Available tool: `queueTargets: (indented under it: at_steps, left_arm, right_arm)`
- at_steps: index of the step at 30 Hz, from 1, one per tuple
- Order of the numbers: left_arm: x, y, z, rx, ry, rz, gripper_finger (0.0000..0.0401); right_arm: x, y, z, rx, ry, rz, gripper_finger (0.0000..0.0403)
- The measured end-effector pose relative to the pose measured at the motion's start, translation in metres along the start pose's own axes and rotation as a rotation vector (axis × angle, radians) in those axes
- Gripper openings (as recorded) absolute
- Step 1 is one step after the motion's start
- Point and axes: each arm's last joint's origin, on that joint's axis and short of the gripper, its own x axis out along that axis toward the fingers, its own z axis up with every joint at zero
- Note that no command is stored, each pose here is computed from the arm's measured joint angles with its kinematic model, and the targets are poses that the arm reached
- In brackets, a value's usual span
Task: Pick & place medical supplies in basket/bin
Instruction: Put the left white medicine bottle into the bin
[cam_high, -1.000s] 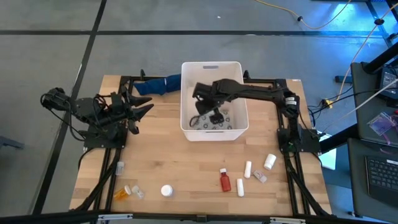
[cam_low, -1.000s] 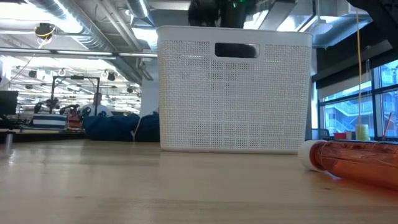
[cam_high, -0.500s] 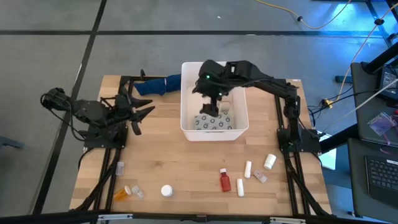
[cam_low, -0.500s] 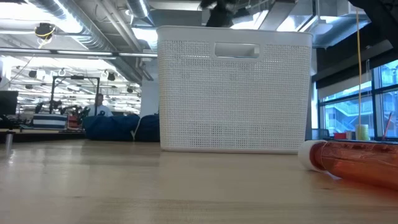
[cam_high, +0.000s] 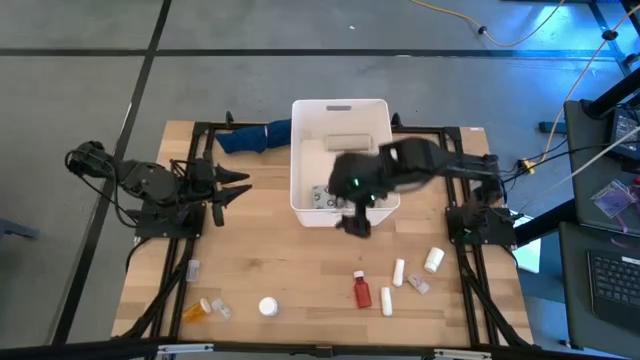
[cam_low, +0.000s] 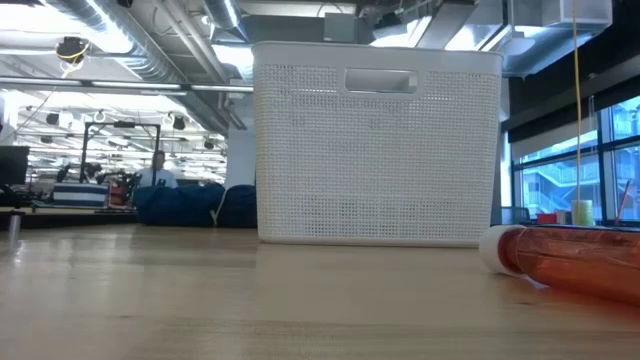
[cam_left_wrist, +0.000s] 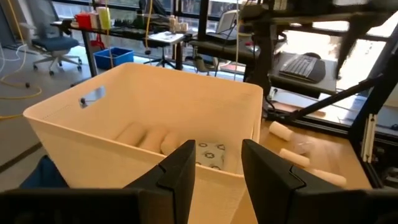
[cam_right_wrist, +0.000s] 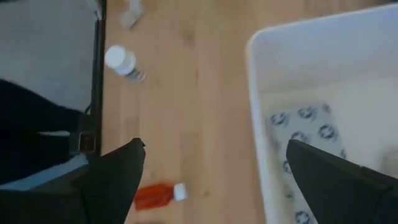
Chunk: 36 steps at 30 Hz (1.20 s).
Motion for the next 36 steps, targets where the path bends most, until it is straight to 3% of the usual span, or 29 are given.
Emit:
queueTargets:
  at_steps: [6,12,19,24,29,32,36]
  left_arm:
    - [0.000,0.000,0.001,-0.014,-0.009,-0.003,0.0125]
    - [0.001,-0.001,0.001,-0.019,-0.008,-0.001,0.0125]
    - [0.001,-0.001,0.001,-0.066,-0.008,-0.001,0.0125]
    - [0.001,-0.002,0.000,-0.087,0.010,-0.040,0.0125]
    - [0.001,-0.002,0.000,-0.150,0.017,-0.055,0.0131]
    - [0.001,-0.002,0.000,-0.176,0.022,-0.060,0.0152]
    - [0.003,-0.004,-0.002,-0.169,0.033,-0.057,0.0197]
  right_arm:
    - [-0.001,0.058,-0.029,-0.020,0.069,-0.027,0.0388]
    - [0.014,0.128,-0.062,-0.136,-0.023,-0.077,0.0388]
    - [0.045,0.165,-0.091,-0.143,-0.065,-0.068,0.0388]
    - [0.070,0.170,-0.101,-0.175,-0.125,-0.005,0.0388]
    - [0.076,0.151,-0.121,-0.176,-0.220,0.070,0.0388]
    - [0.073,0.133,-0.136,-0.122,-0.272,0.124,0.0388]
    - [0.067,0.115,-0.153,-0.106,-0.441,0.193,0.0388]
